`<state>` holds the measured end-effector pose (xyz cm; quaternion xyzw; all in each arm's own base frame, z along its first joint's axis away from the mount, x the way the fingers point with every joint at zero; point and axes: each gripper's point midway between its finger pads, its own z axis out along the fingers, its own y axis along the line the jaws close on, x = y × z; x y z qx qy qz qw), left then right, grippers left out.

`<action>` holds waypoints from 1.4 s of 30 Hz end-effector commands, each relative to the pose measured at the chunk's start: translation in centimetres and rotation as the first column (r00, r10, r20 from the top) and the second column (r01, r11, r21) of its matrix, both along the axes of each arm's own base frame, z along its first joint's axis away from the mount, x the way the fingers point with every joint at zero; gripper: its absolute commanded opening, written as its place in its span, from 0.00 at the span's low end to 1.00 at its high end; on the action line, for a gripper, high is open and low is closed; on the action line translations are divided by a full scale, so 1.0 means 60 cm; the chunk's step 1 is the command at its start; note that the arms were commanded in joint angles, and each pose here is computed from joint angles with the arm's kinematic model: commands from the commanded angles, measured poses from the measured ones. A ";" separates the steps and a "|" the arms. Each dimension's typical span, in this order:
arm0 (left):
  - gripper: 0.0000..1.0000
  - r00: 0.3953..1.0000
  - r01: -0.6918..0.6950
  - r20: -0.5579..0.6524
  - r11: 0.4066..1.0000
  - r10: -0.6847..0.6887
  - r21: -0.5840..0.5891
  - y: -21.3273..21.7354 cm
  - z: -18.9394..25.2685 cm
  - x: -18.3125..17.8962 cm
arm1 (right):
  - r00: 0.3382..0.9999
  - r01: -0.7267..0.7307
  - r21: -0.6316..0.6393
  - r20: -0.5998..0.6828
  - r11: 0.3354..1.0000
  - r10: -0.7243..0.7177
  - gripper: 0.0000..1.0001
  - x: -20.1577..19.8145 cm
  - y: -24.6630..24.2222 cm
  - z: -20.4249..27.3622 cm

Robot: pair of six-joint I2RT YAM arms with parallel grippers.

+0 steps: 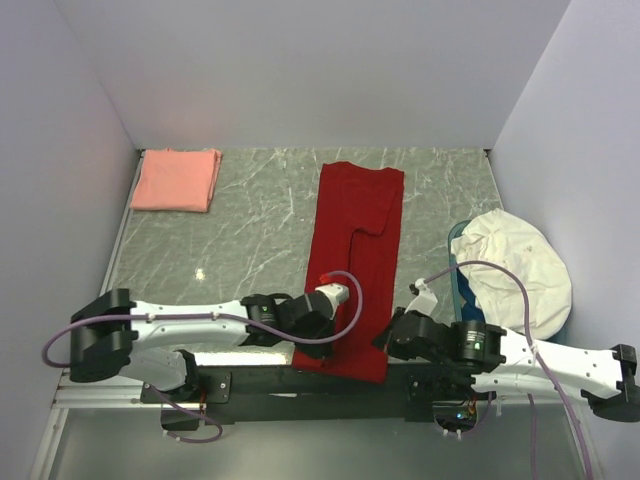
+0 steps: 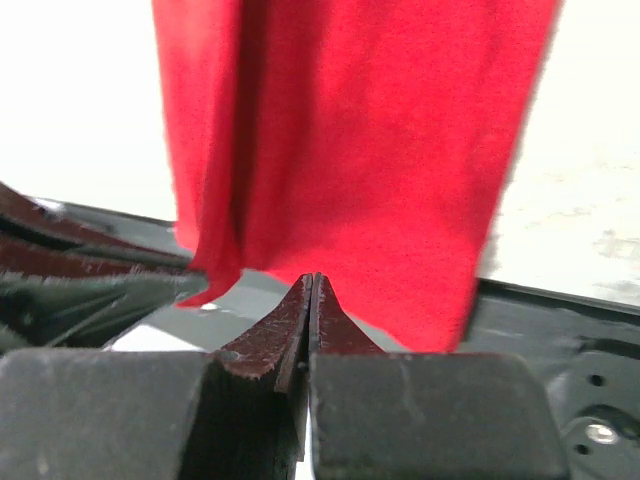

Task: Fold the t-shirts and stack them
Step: Fold the tshirt

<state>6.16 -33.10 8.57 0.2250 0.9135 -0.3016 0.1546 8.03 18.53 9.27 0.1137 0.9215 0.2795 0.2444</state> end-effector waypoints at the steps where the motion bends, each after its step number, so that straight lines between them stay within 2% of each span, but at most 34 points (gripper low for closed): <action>1: 0.08 0.997 0.077 0.004 0.996 -0.077 -0.052 -0.043 0.014 -0.015 | 0.999 0.035 -0.069 -0.013 0.997 -0.036 0.00 0.000 -0.027 -0.032; 2: 0.17 0.996 0.085 0.001 0.995 -0.085 -0.047 -0.045 0.008 -0.020 | 0.999 0.027 -0.078 -0.017 0.997 -0.028 0.00 -0.001 -0.025 -0.036; 4: 0.28 0.996 0.090 -0.004 0.995 -0.091 -0.030 -0.048 -0.002 -0.022 | 1.000 0.017 -0.092 -0.025 0.996 -0.019 0.00 -0.003 -0.024 -0.042; 5: 0.43 0.996 0.091 0.000 0.995 -0.091 -0.031 -0.048 -0.001 -0.023 | 0.999 0.013 -0.104 -0.030 0.994 -0.016 0.00 -0.004 -0.024 -0.045; 7: 0.57 0.997 0.077 0.017 0.996 -0.076 -0.037 -0.048 0.005 -0.017 | 1.000 0.002 -0.114 -0.030 0.994 -0.005 0.01 -0.004 -0.022 -0.048; 10: 0.68 0.997 0.056 0.057 0.995 -0.051 -0.077 -0.047 0.034 -0.006 | 1.000 -0.001 -0.127 -0.004 0.992 0.000 0.07 0.012 -0.019 -0.038; 12: 0.69 0.997 0.033 0.077 0.994 -0.026 -0.100 -0.042 0.056 0.003 | 0.999 0.042 -0.121 0.002 0.992 -0.042 0.08 0.040 -0.021 -0.029; 13: 0.69 0.997 0.022 0.076 0.994 -0.014 -0.108 -0.039 0.060 0.007 | 1.000 0.014 -0.146 0.019 0.989 -0.011 0.08 0.052 -0.026 -0.030; 15: 0.68 0.996 -0.040 0.071 0.990 0.050 -0.132 -0.024 0.067 0.034 | 0.998 0.061 -0.081 0.023 0.995 -0.059 0.09 0.103 -0.023 -0.012; 17: 0.66 0.988 -0.134 0.059 0.977 0.145 -0.163 -0.007 0.074 0.076 | 0.997 0.049 -0.106 0.058 0.993 -0.043 0.12 0.147 -0.023 0.001; 18: 0.65 0.983 -0.167 0.045 0.973 0.176 -0.159 0.006 0.066 0.088 | 0.988 0.114 -0.098 0.111 0.989 -0.103 0.18 0.191 -0.030 0.041; 20: 0.65 0.967 -0.246 0.018 0.953 0.253 -0.175 0.028 0.069 0.123 | 0.979 0.141 -0.126 0.166 0.982 -0.120 0.27 0.256 -0.026 0.081; 21: 0.65 0.961 -0.270 0.014 0.947 0.277 -0.175 0.037 0.065 0.135 | 0.974 0.164 -0.129 0.177 0.978 -0.140 0.36 0.283 -0.030 0.093; 22: 0.65 0.955 -0.290 0.007 0.940 0.296 -0.178 0.044 0.064 0.146 | 0.974 0.196 -0.166 0.148 0.966 -0.172 0.39 0.317 -0.045 0.079; 23: 0.65 0.942 -0.331 -0.009 0.925 0.335 -0.188 0.056 0.065 0.171 | 0.961 0.229 -0.132 0.189 0.965 -0.202 0.41 0.357 -0.043 0.113; 25: 0.66 0.931 -0.359 -0.014 0.908 0.364 -0.216 0.062 0.072 0.201 | 0.950 0.275 -0.142 0.189 0.951 -0.247 0.47 0.403 -0.059 0.116; 26: 0.66 0.912 -0.404 -0.028 0.888 0.408 -0.220 0.075 0.072 0.236 | 0.942 0.323 -0.173 0.155 0.931 -0.298 0.48 0.435 -0.084 0.093; 27: 0.66 0.901 -0.427 -0.020 0.876 0.434 -0.225 0.080 0.077 0.259 | 0.932 0.346 -0.161 0.172 0.924 -0.319 0.50 0.464 -0.090 0.109; 28: 0.67 0.891 -0.434 0.016 0.863 0.453 -0.259 0.076 0.109 0.294 | 0.925 0.368 -0.166 0.164 0.915 -0.342 0.50 0.482 -0.104 0.104; 29: 0.68 0.862 -0.486 0.027 0.841 0.506 -0.237 0.093 0.101 0.338 | 0.918 0.393 -0.178 0.142 0.902 -0.371 0.51 0.506 -0.123 0.083; 30: 0.69 0.850 -0.490 0.057 0.826 0.524 -0.280 0.085 0.141 0.376 | 0.911 0.407 -0.165 0.149 0.898 -0.386 0.52 0.526 -0.130 0.090; 31: 0.68 0.835 -0.508 0.068 0.812 0.546 -0.288 0.097 0.149 0.414 | 0.916 0.401 -0.188 0.121 0.897 -0.384 0.52 0.540 -0.135 0.066; 32: 0.67 0.828 -0.531 0.052 0.811 0.558 -0.245 0.097 0.123 0.443 | 0.910 0.413 -0.178 0.122 0.893 -0.397 0.53 0.561 -0.148 0.072; 33: 0.67 0.799 -0.555 0.092 0.787 0.594 -0.270 0.097 0.156 0.487 | 0.912 0.410 -0.181 0.111 0.894 -0.396 0.54 0.572 -0.152 0.066; 34: 0.67 0.779 -0.583 0.092 0.770 0.620 -0.259 0.109 0.152 0.518 | 0.919 0.393 -0.200 0.074 0.897 -0.386 0.54 0.582 -0.154 0.039; 35: 0.66 0.784 -0.589 0.068 0.773 0.617 -0.237 0.102 0.120 0.543 | 0.914 0.406 -0.184 0.076 0.895 -0.399 0.54 0.600 -0.168 0.042; 37: 0.64 0.794 -0.565 0.083 0.782 0.602 -0.262 0.091 0.131 0.593 | 0.921 0.389 -0.176 0.045 0.904 -0.387 0.54 0.615 -0.172 0.017; 38: 0.64 0.800 -0.578 0.058 0.793 0.597 -0.193 0.089 0.077 0.610 | 0.919 0.394 -0.166 0.053 0.904 -0.390 0.54 0.627 -0.176 0.020; 39: 0.63 0.812 -0.545 0.102 0.809 0.574 -0.220 0.078 0.098 0.642 | 0.917 0.399 -0.156 0.044 0.903 -0.397 0.54 0.635 -0.185 0.016; 40: 0.62 0.820 -0.535 0.102 0.818 0.563 -0.212 0.075 0.089 0.659 | 0.915 0.400 -0.160 0.023 0.902 -0.402 0.55 0.640 -0.188 -0.001; 41: 0.62 0.832 -0.531 0.080 0.830 0.549 -0.168 0.070 0.043 0.673 | 0.915 0.403 -0.150 0.023 0.903 -0.404 0.55 0.646 -0.190 -0.003; 42: 0.62 0.845 -0.493 0.119 0.846 0.521 -0.206 0.058 0.061 0.700 | 0.913 0.406 -0.137 0.020 0.903 -0.408 0.55 0.652 -0.190 -0.004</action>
